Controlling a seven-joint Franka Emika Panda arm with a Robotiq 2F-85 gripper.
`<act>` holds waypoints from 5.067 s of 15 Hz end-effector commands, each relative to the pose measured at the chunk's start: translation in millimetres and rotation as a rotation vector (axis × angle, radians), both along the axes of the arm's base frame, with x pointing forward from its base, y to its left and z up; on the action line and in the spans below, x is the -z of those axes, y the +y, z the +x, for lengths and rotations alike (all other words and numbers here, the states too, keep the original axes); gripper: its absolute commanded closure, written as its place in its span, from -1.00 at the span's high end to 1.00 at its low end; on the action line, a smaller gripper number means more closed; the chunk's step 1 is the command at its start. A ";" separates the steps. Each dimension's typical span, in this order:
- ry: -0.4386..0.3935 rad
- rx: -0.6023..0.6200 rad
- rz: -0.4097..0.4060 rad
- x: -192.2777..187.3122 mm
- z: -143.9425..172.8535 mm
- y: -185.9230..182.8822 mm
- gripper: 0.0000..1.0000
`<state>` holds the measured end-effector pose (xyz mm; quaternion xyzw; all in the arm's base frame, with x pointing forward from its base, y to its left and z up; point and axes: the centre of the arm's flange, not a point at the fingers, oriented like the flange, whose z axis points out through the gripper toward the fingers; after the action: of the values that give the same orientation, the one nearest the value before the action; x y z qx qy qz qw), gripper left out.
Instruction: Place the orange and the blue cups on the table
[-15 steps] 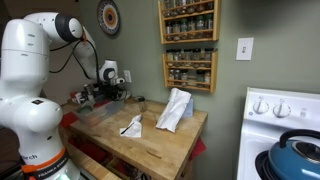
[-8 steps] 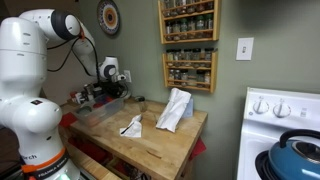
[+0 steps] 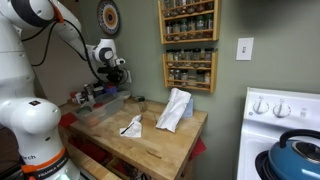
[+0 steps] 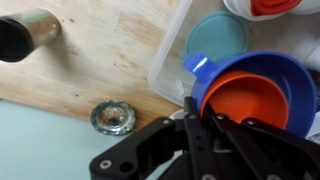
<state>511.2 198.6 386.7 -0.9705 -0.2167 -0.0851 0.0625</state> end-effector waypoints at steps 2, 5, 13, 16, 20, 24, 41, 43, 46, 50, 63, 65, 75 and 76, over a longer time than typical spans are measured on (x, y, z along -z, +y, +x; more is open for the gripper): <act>-0.020 0.010 0.001 -14.7 -2.0 -6.3 -0.86; 0.000 0.000 -0.002 -3.2 -2.0 -1.2 -0.86; -0.087 0.029 -0.161 -19.6 1.7 -81.8 -0.96; -0.039 0.027 -0.230 -0.6 -9.2 -114.0 -0.96; 0.055 0.032 -0.296 43.4 -29.9 -129.0 -0.96; 0.117 0.013 -0.314 78.3 -48.3 -128.0 -0.96; 0.104 0.189 -0.279 152.9 -40.3 -144.2 -0.34; 0.085 0.207 -0.256 134.1 -38.8 -148.0 -0.07; 0.045 0.229 -0.240 99.8 -36.7 -150.6 0.40; 0.106 0.189 -0.221 82.1 -42.8 -138.5 0.98; 0.242 0.119 -0.161 134.0 -46.6 -118.1 1.00; 0.242 0.128 -0.142 140.2 -43.6 -116.9 1.00; 0.225 0.137 -0.114 151.9 -35.4 -114.4 -0.39; 0.228 0.138 -0.114 152.9 -35.5 -114.5 -0.53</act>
<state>473.5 84.7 241.9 -0.9887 -0.1454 0.0332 0.0151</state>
